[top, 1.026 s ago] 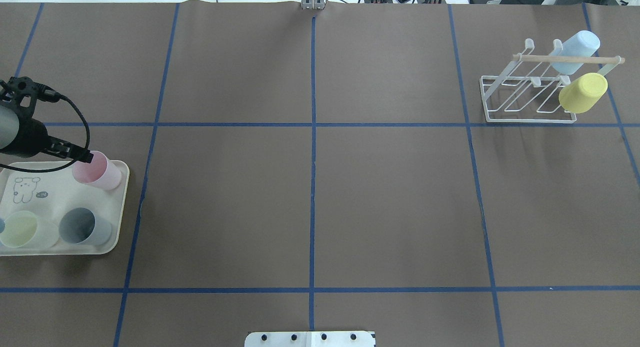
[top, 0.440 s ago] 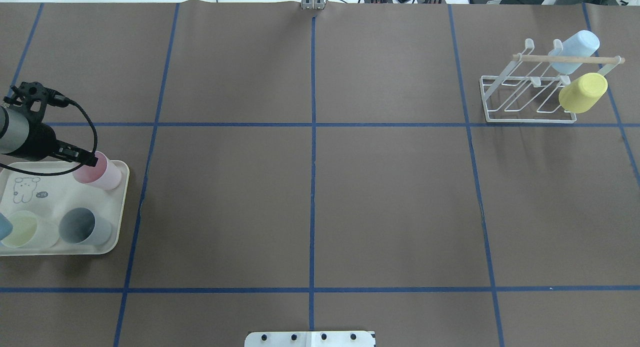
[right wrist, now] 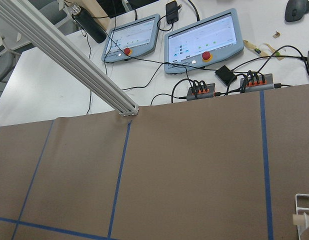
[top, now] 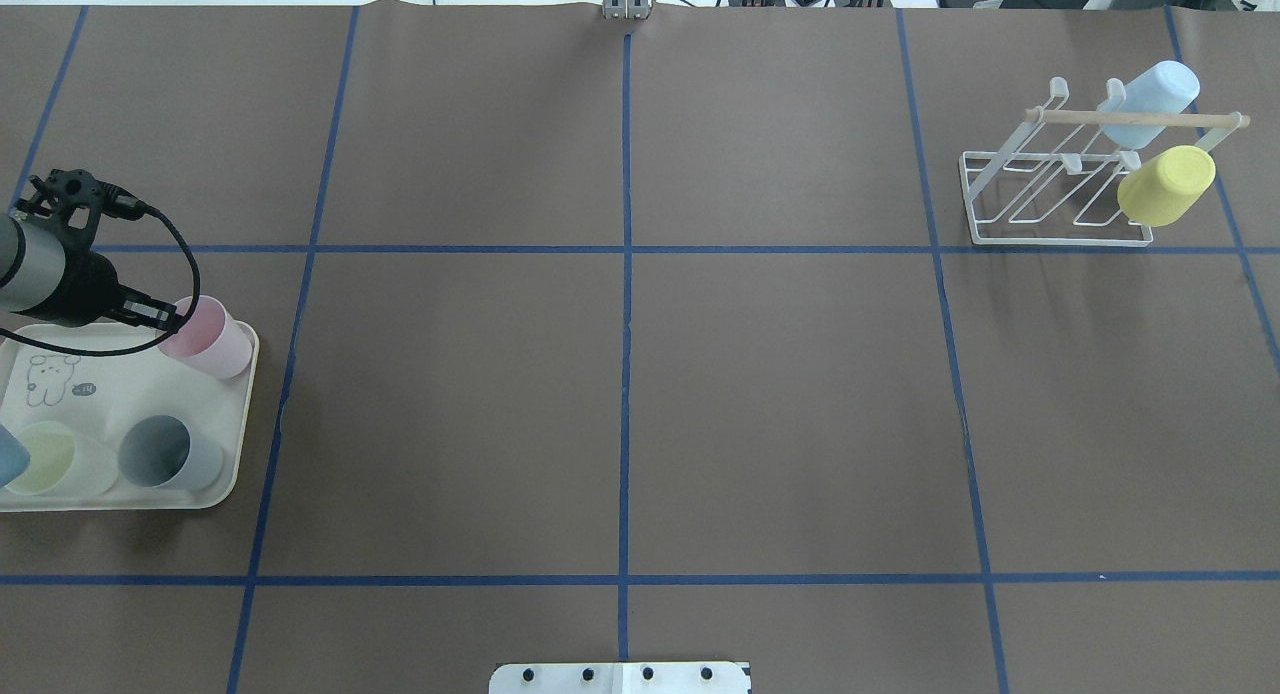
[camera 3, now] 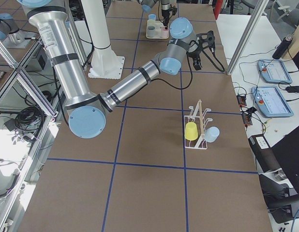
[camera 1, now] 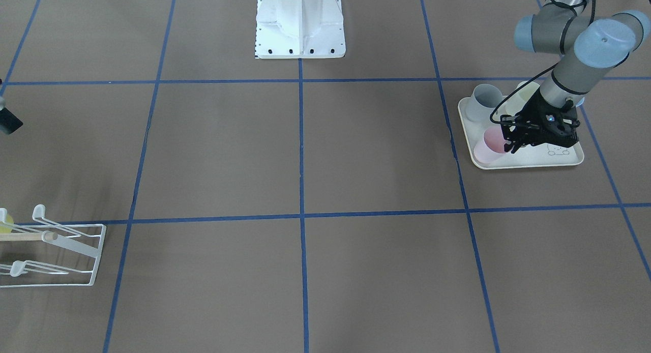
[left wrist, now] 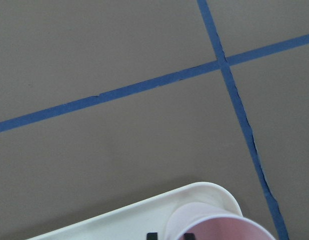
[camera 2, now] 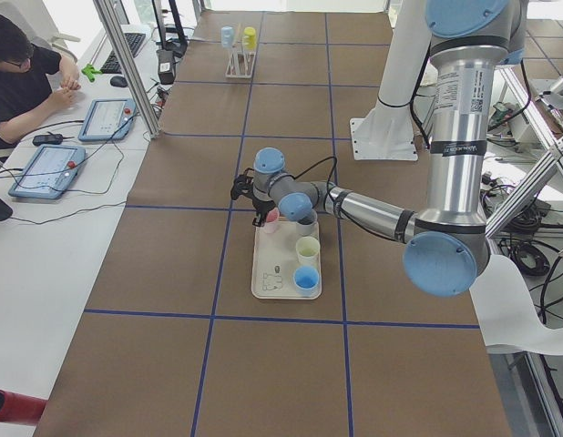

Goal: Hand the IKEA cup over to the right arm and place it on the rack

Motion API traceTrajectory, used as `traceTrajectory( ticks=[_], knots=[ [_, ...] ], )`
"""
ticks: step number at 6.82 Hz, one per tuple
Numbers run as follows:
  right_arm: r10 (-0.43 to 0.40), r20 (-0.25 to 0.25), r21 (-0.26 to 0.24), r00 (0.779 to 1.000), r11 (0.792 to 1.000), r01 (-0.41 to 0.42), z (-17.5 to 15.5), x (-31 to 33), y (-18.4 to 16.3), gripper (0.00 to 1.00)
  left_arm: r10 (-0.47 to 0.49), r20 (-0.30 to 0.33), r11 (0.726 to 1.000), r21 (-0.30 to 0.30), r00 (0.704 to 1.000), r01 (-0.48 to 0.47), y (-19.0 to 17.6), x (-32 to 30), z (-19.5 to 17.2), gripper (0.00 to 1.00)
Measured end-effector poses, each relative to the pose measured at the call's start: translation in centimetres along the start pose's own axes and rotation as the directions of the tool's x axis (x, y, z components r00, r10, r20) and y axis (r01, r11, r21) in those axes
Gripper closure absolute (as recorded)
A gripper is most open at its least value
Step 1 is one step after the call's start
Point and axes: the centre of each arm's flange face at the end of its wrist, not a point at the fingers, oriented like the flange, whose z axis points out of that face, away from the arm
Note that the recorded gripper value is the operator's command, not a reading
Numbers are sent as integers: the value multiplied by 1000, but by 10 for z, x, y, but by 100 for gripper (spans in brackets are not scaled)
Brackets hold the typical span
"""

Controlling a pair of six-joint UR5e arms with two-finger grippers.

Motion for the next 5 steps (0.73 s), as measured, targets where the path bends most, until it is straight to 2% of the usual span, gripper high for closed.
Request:
traceTrajectory(
  ticks=[2, 4, 5],
  knots=[
    [-4, 4, 2, 1000, 1000, 4, -1, -3, -1, 0, -4, 0, 1000, 10, 1000, 4, 2, 1, -13, 100],
    [-1, 8, 2, 1000, 1000, 1, -1, -6, -2, 0, -45, 23, 998, 38, 999, 44, -6, -1, -55, 100],
    [-1, 10, 1, 1000, 1000, 1, -1, -7, -2, 0, -82, 36, 994, 73, 996, 79, -15, -8, -82, 100]
  ],
)
